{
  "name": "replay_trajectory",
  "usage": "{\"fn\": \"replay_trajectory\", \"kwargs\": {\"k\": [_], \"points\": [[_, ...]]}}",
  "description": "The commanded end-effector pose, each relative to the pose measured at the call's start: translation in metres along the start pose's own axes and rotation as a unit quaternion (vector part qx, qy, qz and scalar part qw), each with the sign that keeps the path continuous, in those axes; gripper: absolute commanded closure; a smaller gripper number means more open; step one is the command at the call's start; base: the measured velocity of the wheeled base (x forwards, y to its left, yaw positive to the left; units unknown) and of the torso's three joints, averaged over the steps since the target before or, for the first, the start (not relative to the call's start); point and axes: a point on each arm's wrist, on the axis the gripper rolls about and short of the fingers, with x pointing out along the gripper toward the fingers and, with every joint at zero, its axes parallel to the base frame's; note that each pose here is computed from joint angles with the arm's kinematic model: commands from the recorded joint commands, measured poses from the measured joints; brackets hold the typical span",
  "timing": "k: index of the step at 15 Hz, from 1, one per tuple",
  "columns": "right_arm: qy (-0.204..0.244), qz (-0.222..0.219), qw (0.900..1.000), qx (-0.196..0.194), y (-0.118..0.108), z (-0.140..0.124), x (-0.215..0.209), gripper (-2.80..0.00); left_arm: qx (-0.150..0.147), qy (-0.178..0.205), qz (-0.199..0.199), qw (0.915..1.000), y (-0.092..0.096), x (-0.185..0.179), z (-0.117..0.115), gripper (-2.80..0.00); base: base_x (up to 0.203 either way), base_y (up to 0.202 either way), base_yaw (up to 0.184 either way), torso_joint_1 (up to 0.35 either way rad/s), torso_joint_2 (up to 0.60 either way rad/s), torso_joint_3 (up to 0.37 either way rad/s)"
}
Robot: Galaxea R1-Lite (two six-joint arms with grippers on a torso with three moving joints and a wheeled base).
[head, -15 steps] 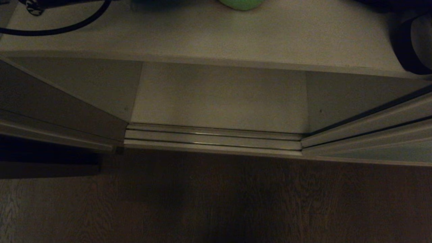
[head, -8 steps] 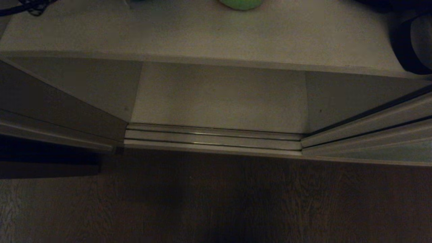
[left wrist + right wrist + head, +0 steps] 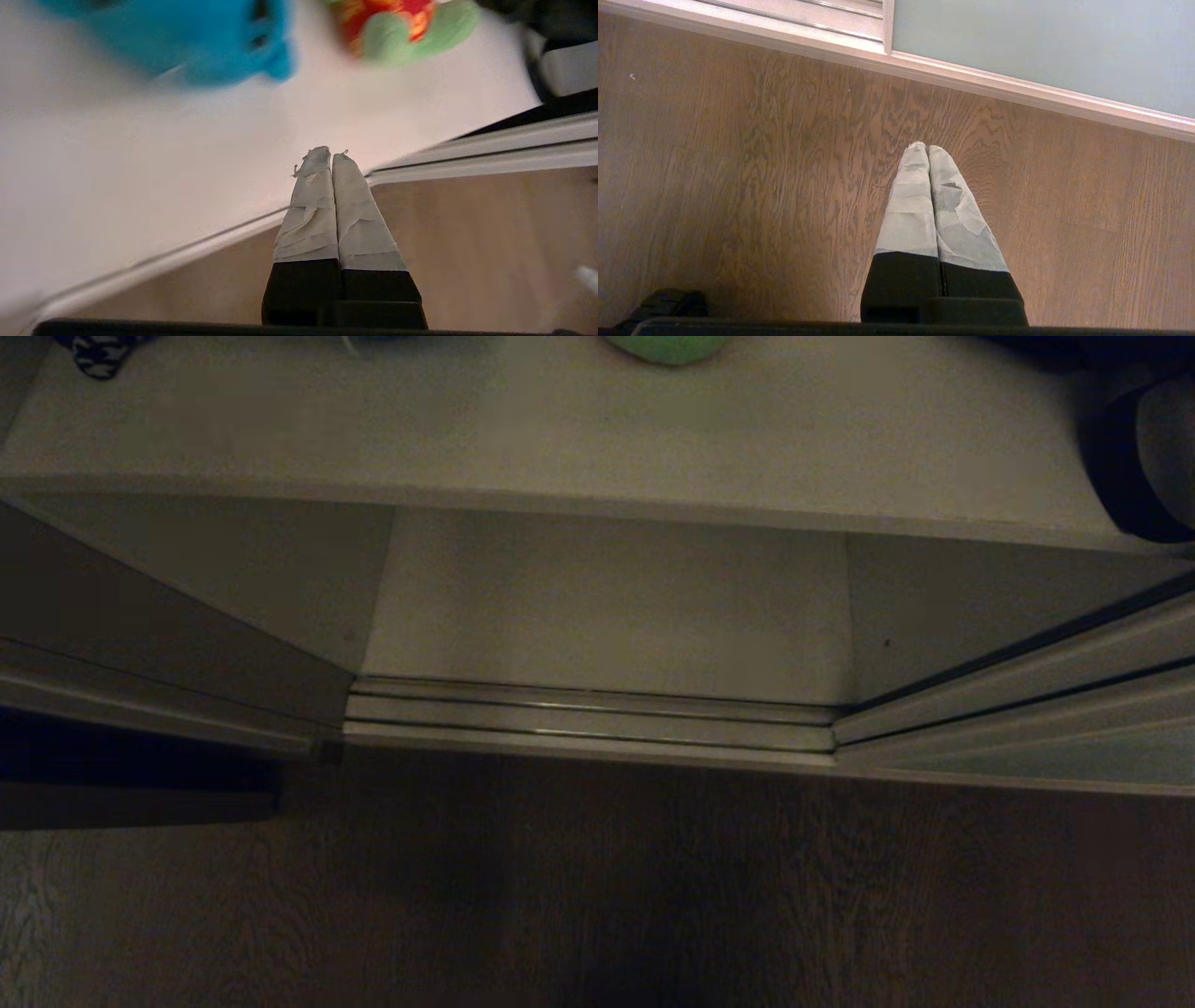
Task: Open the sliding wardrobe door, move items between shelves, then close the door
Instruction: Close the door
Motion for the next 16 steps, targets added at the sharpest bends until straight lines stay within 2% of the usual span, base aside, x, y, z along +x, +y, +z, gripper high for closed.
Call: {"fn": "replay_trajectory", "kwargs": {"k": [1,3,6,7,9,12,14,16], "points": [[-0.001,0.0,1.0,0.0,0.0,0.0,0.0,0.0,0.005,-0.024,0.023,0.9994,-0.002,-0.057,-0.002,0.0,0.0,0.0,0.0,0.0,0.0,0.0],[0.0,0.0,1.0,0.0,0.0,0.0,0.0,0.0,0.013,-0.018,0.05,0.9985,-0.004,-0.091,-0.017,0.0,0.0,0.0,0.0,0.0,0.0,0.0],[0.0,0.0,1.0,0.0,0.0,0.0,0.0,0.0,0.019,0.004,0.119,0.9927,-0.014,-0.141,-0.051,0.0,0.0,0.0,0.0,0.0,0.0,0.0],[0.0,0.0,1.0,0.0,0.0,0.0,0.0,0.0,0.019,0.012,0.149,0.9885,-0.019,-0.154,-0.065,0.0,0.0,0.0,0.0,0.0,0.0,0.0],[0.0,0.0,1.0,0.0,0.0,0.0,0.0,0.0,0.01,0.051,0.181,0.9822,-0.026,-0.168,-0.109,0.0,0.0,0.0,0.0,0.0,0.0,0.0],[0.0,0.0,1.0,0.0,0.0,0.0,0.0,0.0,0.0,0.097,0.196,0.9759,-0.034,-0.186,-0.181,0.0,0.0,0.0,0.0,0.0,0.0,0.0],[-0.001,0.0,1.0,0.0,0.0,0.0,0.0,0.0,0.0,0.118,0.191,0.9746,-0.034,-0.192,-0.224,0.0,0.0,0.0,0.0,0.0,0.0,0.0],[-0.001,0.0,1.0,0.0,0.0,0.0,0.0,0.0,-0.014,0.142,0.192,0.971,-0.029,-0.185,-0.253,0.0,0.0,0.0,0.0,0.0,0.0,0.0]]}}
